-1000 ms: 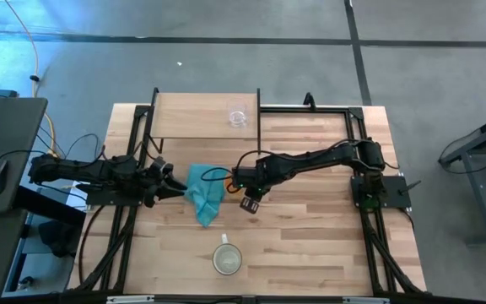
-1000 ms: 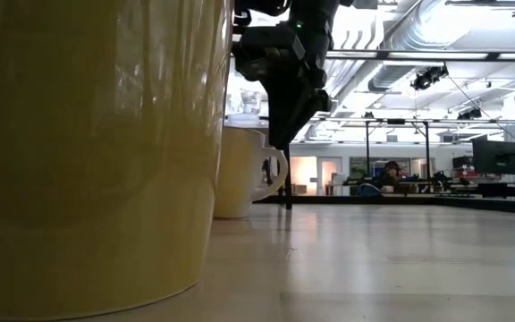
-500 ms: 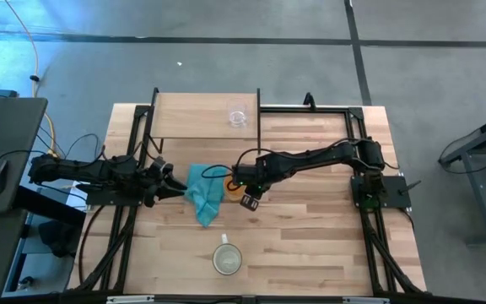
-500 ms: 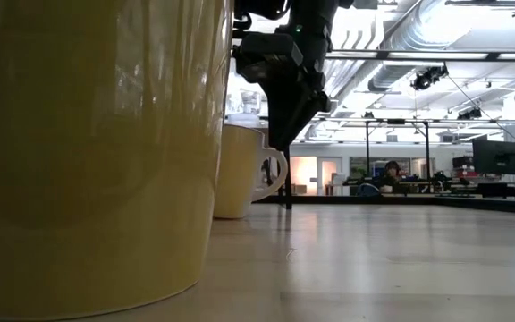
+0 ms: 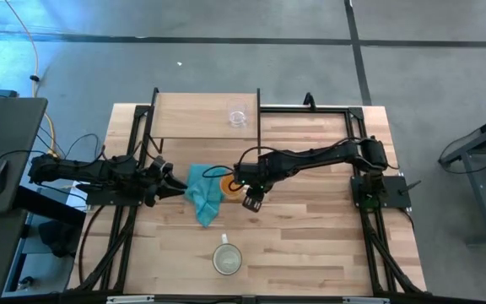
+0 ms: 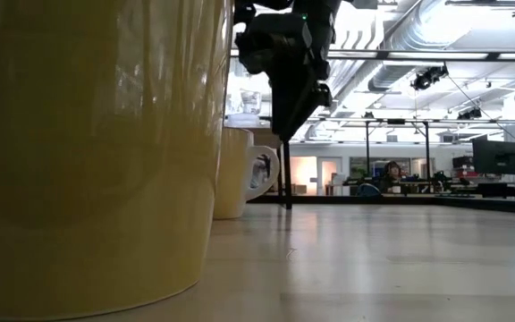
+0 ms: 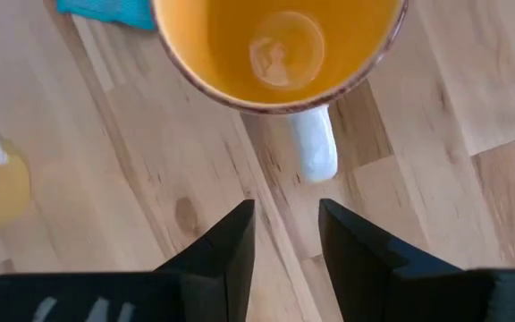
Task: Stack small to large cups/mugs on shelf
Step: Put the yellow mug on the shelf
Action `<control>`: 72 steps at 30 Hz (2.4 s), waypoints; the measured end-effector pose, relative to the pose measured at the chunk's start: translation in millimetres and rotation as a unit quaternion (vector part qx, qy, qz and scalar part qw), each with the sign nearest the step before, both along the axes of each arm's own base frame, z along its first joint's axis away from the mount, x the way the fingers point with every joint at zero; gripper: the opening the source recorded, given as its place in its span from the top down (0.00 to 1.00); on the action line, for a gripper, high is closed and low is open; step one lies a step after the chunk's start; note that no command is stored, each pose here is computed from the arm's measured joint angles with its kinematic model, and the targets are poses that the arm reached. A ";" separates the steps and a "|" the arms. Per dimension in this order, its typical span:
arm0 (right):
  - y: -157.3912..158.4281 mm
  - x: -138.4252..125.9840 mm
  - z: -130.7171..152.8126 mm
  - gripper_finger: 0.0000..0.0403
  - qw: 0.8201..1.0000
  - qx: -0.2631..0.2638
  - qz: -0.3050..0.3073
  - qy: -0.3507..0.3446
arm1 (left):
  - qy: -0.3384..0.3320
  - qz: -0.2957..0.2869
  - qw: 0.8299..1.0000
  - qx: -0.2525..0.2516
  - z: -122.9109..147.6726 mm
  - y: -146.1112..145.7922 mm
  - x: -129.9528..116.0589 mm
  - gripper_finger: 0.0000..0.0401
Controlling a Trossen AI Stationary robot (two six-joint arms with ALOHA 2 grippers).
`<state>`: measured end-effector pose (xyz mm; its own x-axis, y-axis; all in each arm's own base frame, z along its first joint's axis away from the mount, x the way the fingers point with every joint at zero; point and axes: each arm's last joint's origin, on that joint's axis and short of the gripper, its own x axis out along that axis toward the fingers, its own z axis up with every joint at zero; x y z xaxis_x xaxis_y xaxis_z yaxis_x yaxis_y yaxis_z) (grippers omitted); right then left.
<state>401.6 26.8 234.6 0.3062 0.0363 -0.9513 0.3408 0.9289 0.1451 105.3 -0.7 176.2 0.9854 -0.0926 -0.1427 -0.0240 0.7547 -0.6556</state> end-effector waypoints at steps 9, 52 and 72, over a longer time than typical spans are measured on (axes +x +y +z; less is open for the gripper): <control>-0.6 3.9 1.9 0.70 0.995 -0.044 0.088 -0.026 | 0.000 0.000 1.000 0.001 -0.1 0.0 0.0 0.66; -21.2 14.0 -18.3 0.82 0.996 -0.037 0.074 -0.017 | 0.010 0.011 1.000 0.014 -1.7 0.7 -0.3 0.66; -20.3 15.8 -17.6 0.92 0.996 -0.025 0.077 -0.028 | 0.009 0.011 1.000 0.014 -1.7 0.7 -0.3 0.66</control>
<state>417.4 6.4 217.1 0.3528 0.0409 -0.9348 0.1859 0.9761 0.1129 105.0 0.0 174.5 0.9843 -0.0667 -0.1632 -0.0527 0.7720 -0.6334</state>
